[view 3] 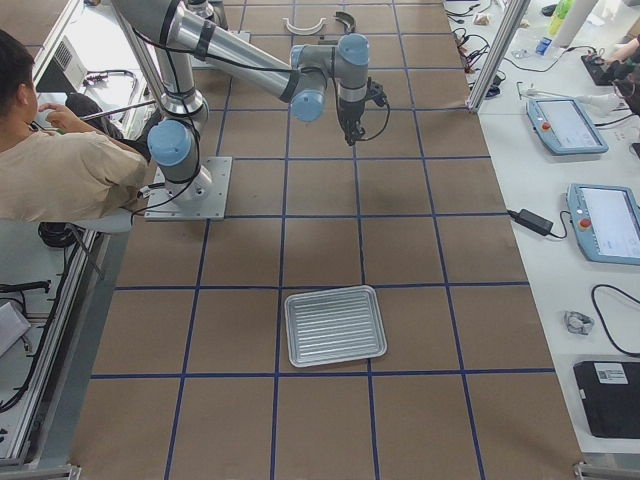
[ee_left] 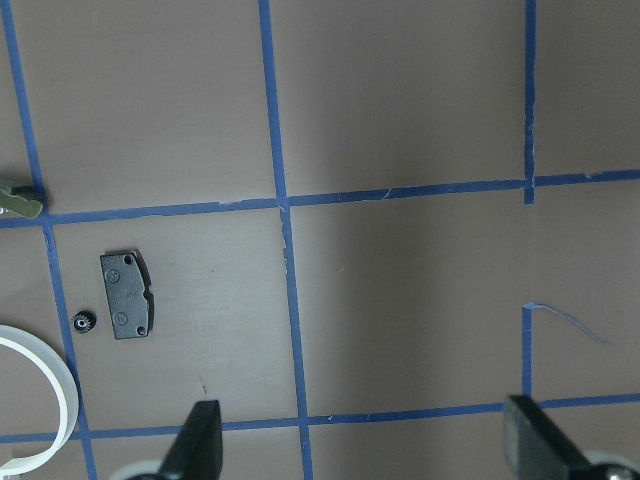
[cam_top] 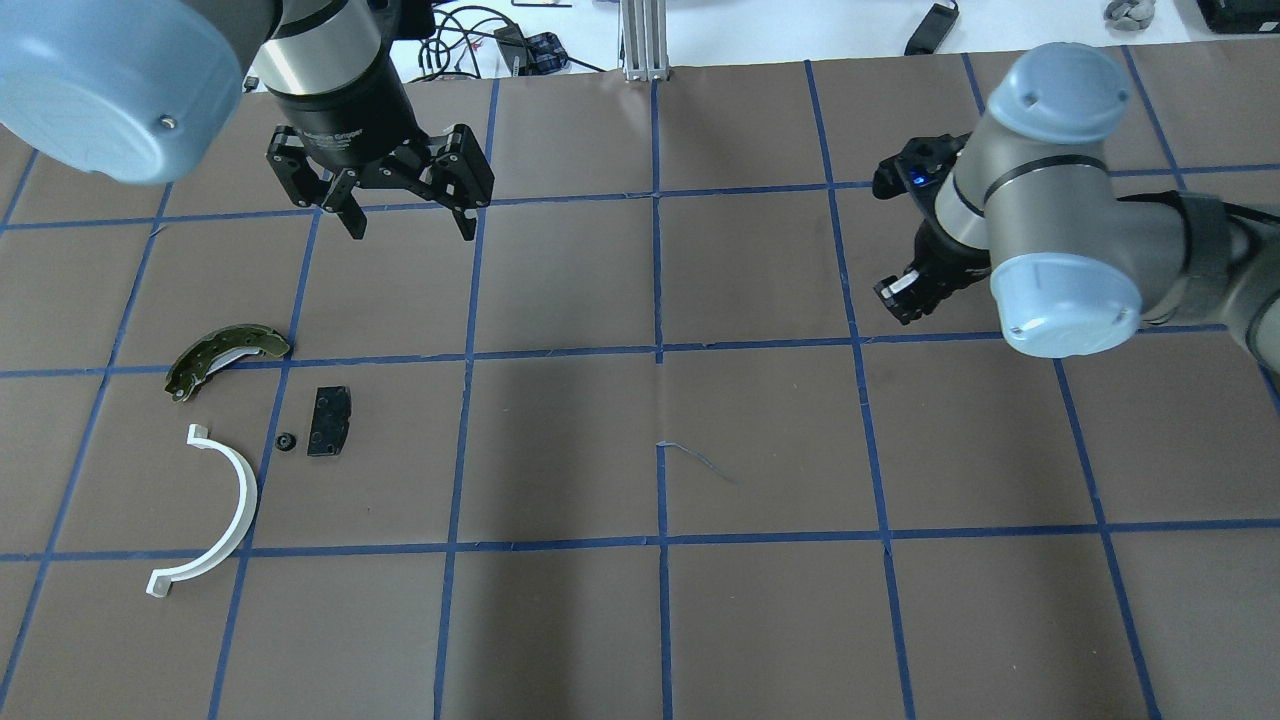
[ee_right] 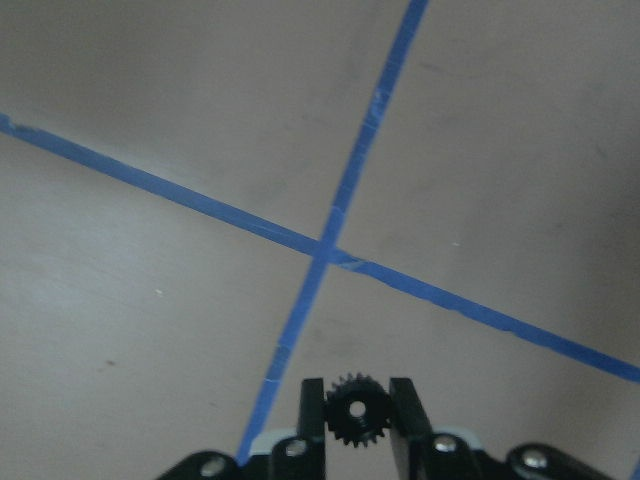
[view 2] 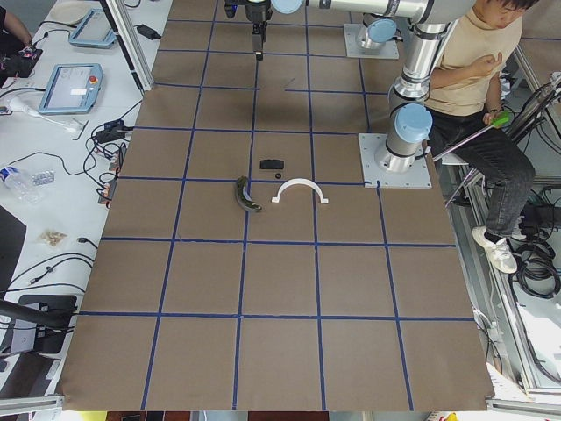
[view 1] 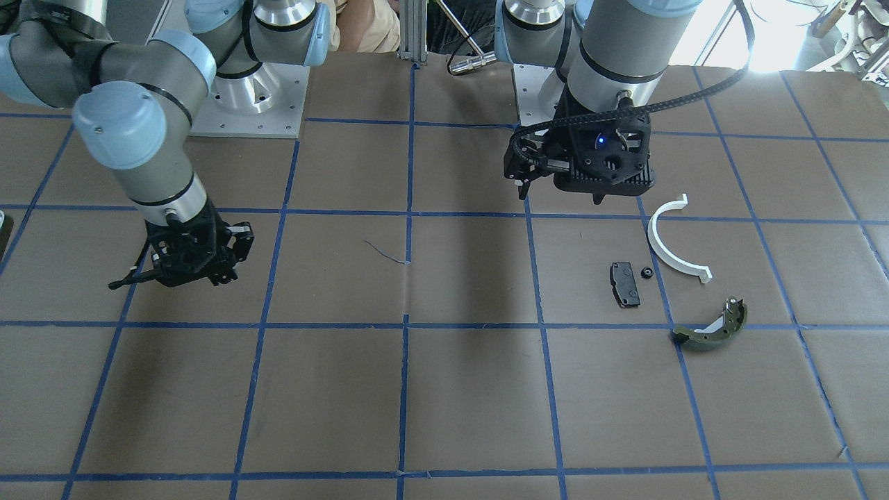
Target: Place bearing gear from tray to pile
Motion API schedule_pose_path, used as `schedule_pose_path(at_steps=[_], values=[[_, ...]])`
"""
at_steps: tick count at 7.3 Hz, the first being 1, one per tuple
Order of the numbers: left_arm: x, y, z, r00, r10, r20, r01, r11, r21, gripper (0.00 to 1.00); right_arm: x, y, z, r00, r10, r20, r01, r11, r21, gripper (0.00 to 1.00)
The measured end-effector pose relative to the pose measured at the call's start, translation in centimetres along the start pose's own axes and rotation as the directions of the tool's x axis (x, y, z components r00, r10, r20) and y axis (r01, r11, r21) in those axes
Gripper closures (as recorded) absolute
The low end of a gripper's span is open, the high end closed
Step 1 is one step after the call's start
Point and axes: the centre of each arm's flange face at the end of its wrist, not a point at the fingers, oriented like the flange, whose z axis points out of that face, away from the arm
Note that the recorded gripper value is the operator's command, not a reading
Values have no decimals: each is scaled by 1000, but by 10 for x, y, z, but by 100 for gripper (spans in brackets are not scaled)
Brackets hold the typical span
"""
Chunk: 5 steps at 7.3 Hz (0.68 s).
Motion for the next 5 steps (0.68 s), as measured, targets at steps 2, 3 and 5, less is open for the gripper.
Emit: schedule_pose_path(at_steps=[2,3,5], values=[[0,0,0,1000,0,0,0,1000,0,0,-91,-19,16,991,127,49,-126,992,-22,100],[0,0,0,1000,0,0,0,1000,0,0,-137,-29,26,984,163,78,-160,986,-40,100],[0,0,0,1000,1,0,-1,1000,0,0,-220,-41,50,978,166,129,-158,985,-73,95]])
